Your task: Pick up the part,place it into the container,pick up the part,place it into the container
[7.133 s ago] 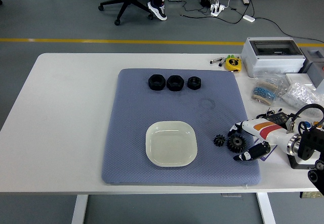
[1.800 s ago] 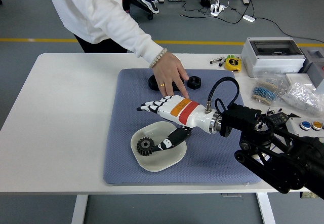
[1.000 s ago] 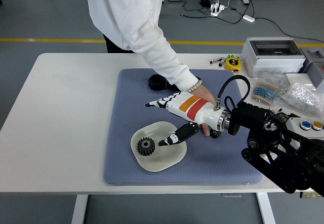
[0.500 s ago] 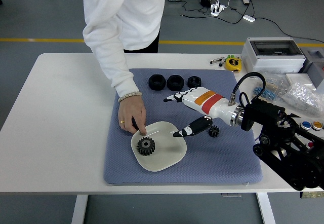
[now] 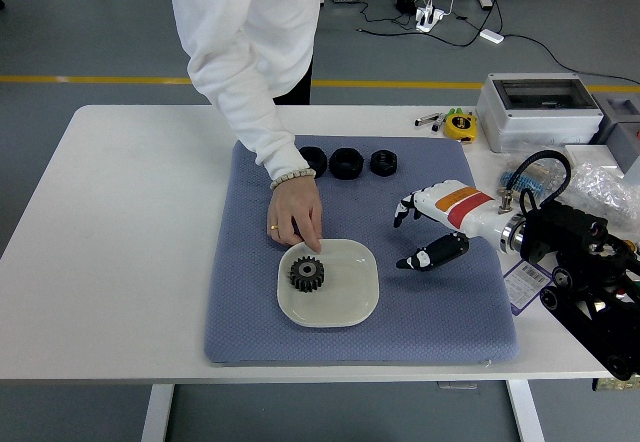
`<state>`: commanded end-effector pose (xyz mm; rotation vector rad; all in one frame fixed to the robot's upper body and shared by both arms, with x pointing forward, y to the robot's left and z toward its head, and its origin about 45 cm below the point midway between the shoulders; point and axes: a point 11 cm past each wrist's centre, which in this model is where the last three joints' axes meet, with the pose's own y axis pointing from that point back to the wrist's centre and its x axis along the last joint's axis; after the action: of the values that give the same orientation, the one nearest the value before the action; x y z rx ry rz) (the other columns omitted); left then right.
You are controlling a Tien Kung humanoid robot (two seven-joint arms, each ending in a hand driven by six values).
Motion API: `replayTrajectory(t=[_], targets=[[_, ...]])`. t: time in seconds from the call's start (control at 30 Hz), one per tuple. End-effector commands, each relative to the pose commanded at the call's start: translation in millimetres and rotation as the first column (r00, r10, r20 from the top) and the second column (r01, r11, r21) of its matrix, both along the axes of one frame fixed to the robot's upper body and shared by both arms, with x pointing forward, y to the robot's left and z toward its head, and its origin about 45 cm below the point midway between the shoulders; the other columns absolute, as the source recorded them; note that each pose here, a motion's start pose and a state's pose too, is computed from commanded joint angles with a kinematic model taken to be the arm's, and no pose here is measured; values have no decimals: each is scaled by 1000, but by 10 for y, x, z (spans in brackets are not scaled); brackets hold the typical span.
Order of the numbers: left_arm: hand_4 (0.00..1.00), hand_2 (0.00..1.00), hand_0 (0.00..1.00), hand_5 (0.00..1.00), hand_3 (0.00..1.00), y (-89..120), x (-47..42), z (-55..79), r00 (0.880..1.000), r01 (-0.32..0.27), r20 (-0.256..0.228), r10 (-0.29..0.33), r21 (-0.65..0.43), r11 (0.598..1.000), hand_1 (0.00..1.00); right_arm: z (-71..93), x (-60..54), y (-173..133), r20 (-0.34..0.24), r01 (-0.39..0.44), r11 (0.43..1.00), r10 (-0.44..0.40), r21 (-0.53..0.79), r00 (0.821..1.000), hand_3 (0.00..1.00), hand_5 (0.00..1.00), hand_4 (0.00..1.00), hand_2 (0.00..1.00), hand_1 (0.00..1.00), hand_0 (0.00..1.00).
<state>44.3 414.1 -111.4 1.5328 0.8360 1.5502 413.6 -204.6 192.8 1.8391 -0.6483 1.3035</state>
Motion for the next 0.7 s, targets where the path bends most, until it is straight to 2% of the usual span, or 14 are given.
replayTrajectory(t=[0.17, 0.7], targets=[[651, 706, 693, 578, 567, -7, 3, -2, 1000, 1, 0, -1, -1, 1000, 656, -125, -5, -101, -26, 26, 999, -27, -25, 999, 574, 503, 920, 624, 552, 528], [651, 707, 692, 577, 567, -11, 6, -3, 1000, 8, -4, -8, -3, 1000, 656, -242, 38, -249, -19, 68, 997, -68, -28, 997, 553, 477, 880, 587, 526, 488]])
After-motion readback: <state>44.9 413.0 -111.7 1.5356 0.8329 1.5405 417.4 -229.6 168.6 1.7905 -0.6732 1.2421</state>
